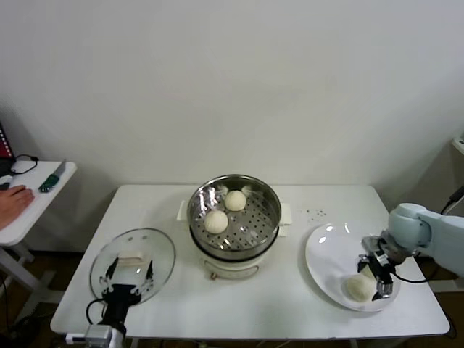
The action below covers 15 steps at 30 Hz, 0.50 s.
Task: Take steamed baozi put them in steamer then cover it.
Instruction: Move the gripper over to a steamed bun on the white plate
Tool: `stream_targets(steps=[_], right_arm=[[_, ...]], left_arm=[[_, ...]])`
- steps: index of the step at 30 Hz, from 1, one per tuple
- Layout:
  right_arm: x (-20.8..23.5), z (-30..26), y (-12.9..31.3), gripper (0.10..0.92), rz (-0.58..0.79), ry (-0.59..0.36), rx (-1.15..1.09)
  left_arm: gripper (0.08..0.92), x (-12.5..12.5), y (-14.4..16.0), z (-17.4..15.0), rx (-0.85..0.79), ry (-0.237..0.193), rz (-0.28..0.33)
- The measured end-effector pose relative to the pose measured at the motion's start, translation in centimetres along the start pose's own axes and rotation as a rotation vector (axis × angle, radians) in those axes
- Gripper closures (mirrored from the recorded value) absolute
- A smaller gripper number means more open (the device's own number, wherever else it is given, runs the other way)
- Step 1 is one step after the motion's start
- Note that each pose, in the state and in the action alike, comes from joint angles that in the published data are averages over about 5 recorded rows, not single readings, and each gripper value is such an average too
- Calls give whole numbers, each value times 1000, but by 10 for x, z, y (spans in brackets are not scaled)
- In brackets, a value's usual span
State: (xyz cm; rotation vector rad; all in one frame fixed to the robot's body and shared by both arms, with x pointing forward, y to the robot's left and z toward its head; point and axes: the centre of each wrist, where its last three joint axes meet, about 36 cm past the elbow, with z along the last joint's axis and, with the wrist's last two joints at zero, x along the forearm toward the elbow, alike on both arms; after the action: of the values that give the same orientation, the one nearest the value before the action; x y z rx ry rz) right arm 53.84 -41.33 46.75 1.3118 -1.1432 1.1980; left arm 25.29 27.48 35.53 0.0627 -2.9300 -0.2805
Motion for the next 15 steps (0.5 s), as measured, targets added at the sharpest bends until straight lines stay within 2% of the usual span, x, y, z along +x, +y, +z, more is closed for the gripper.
stream_targets(steps=[10, 15], right_arm=[[-10, -6, -7, 207, 0, 2, 8], [-14, -9, -7, 260, -8, 5, 14]], left_arm=[[177, 1, -2, 3, -3, 6, 3], [177, 1, -3, 2, 0, 6, 6]])
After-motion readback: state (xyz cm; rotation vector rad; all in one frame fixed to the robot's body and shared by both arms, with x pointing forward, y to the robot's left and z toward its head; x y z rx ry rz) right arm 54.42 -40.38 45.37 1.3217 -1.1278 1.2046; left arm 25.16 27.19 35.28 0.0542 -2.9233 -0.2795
